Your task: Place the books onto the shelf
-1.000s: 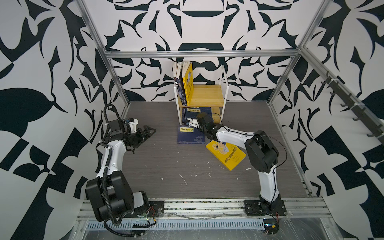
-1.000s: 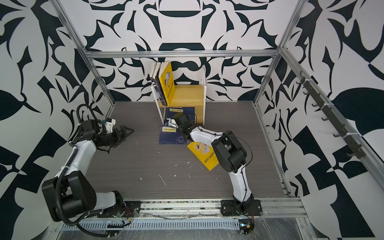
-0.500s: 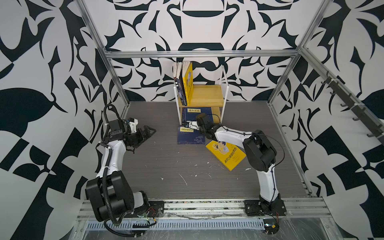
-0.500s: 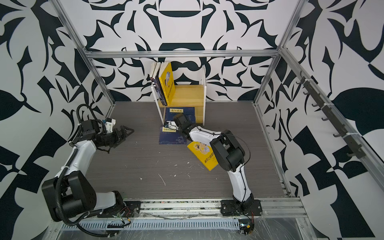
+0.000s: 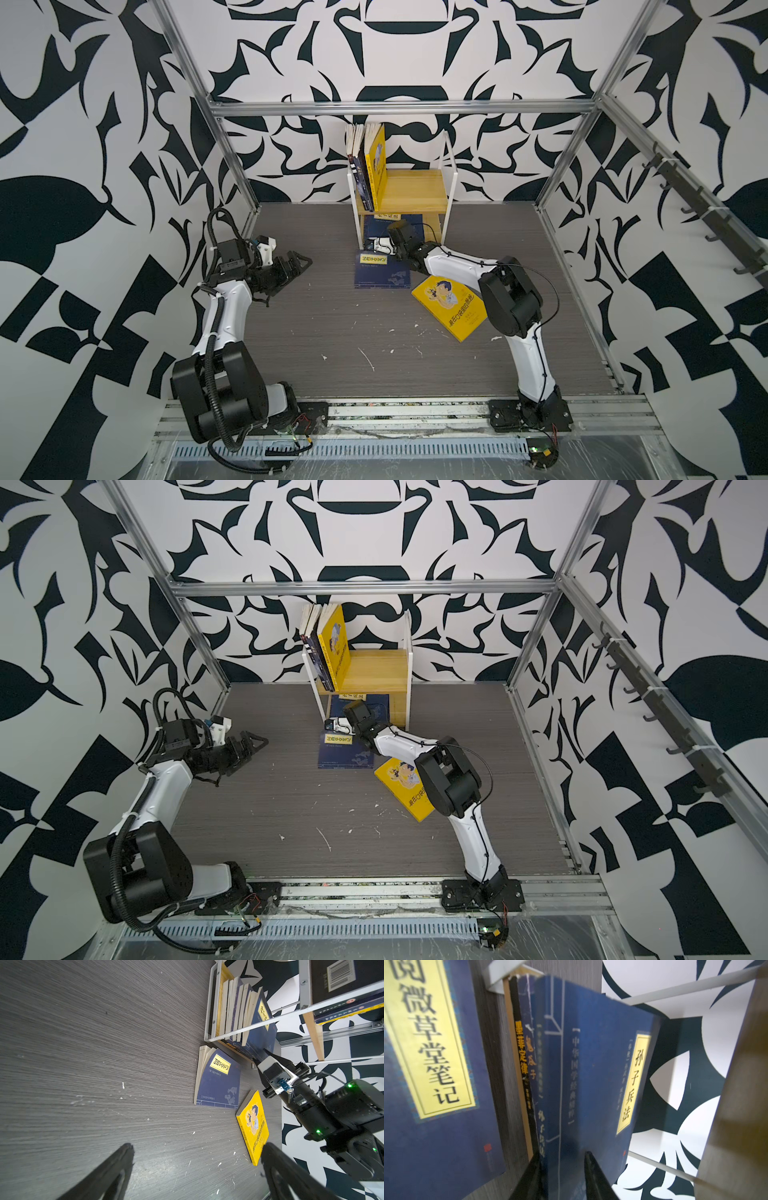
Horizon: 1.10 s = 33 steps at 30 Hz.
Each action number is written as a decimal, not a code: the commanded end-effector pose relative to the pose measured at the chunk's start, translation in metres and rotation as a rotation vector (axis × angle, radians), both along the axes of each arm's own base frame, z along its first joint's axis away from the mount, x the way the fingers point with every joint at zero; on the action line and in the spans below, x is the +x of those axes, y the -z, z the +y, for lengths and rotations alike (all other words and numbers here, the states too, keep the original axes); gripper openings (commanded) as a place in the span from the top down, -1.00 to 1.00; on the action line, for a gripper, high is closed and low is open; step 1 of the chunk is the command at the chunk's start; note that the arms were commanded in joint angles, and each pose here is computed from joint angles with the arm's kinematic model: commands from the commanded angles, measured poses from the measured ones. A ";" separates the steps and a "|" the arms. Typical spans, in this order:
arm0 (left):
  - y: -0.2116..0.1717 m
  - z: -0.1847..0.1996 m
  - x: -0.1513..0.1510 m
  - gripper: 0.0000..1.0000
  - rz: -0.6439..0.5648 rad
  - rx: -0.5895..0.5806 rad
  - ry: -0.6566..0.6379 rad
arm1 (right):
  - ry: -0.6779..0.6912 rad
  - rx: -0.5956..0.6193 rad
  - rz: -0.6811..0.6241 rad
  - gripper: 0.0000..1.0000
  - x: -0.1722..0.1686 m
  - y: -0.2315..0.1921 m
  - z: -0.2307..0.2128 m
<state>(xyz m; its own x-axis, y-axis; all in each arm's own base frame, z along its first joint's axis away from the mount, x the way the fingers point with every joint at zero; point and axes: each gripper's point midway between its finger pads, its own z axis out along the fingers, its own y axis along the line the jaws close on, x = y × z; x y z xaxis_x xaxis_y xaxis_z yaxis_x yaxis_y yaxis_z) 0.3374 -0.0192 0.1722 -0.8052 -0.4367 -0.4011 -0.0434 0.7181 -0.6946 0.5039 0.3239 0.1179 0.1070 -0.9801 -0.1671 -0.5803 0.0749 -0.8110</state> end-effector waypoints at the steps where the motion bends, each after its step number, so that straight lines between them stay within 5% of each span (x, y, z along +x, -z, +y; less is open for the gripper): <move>1: -0.012 -0.002 -0.002 -1.00 -0.024 -0.008 0.015 | -0.028 0.045 -0.044 0.35 0.008 -0.032 0.008; 11: -0.011 -0.002 -0.002 -0.99 -0.024 -0.008 0.014 | -0.066 -0.019 -0.051 0.25 0.012 -0.034 0.000; 14: -0.012 -0.002 -0.003 -0.99 -0.027 -0.006 0.013 | -0.091 -0.050 0.059 0.12 -0.001 -0.027 -0.010; 18: -0.011 -0.002 -0.003 -0.99 -0.022 -0.006 0.012 | -0.113 0.017 0.179 -0.03 -0.017 -0.030 -0.017; 33: -0.013 -0.002 -0.004 -0.99 -0.029 -0.004 0.011 | -0.044 0.087 0.204 -0.03 0.000 -0.024 -0.027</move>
